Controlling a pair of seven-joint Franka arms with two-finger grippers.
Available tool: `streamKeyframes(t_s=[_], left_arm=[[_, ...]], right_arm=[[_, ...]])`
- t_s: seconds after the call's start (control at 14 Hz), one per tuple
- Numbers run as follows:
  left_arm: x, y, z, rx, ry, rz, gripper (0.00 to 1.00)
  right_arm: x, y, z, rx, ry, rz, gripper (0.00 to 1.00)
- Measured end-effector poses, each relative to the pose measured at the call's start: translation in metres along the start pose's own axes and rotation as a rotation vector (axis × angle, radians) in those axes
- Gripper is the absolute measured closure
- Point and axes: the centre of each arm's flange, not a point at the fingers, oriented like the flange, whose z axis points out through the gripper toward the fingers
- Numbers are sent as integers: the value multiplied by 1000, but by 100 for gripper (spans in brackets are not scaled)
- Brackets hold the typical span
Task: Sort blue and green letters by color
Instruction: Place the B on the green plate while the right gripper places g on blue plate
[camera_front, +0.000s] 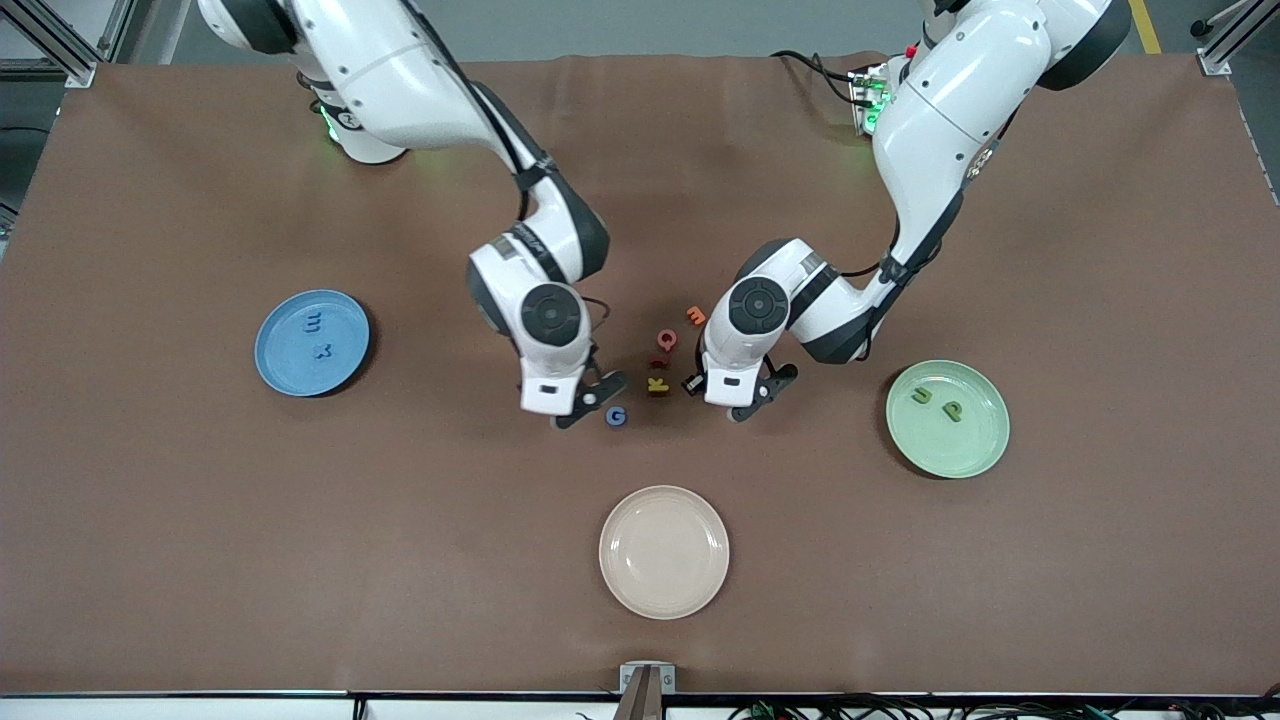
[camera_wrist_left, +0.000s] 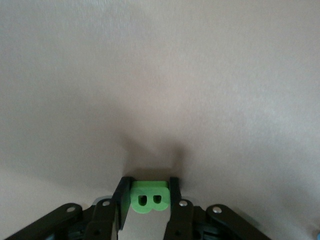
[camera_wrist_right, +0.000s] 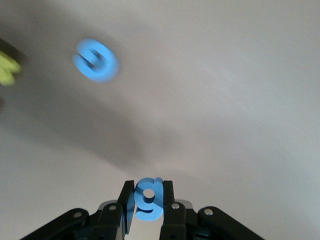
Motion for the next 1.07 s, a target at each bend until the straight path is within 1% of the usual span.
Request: streamKeyframes(t_s=[0.07,0.21,0.36,0.43,0.57,0.71,0.93,1.07], left_arm=[[8,-2,-4,-1,7,16,65],[29,-8,-21,10,21,66,65],[58,-23,-48,28,29,126,65],[73,-34,-62,46,20,160,65],[104,-61,-88,86,-19,246,65],[139,-93,-106,109,-57,320,65],[187,-141,-110,132,-70,417,65],[207,-168,-108,144,-81,474,65]], right_arm=[[-14,26,-17,12,-39,16,73],[-49,82,-32,34,-91,3,73],[-97,144,-19,33,-145,-20,73],[-123,167,-9,43,-173,-17,73],[-169,196,10,71,-220,12,73],[-204,214,26,70,-246,40,73],[-239,233,42,82,-258,81,73],[-246,237,44,87,-260,93,58]])
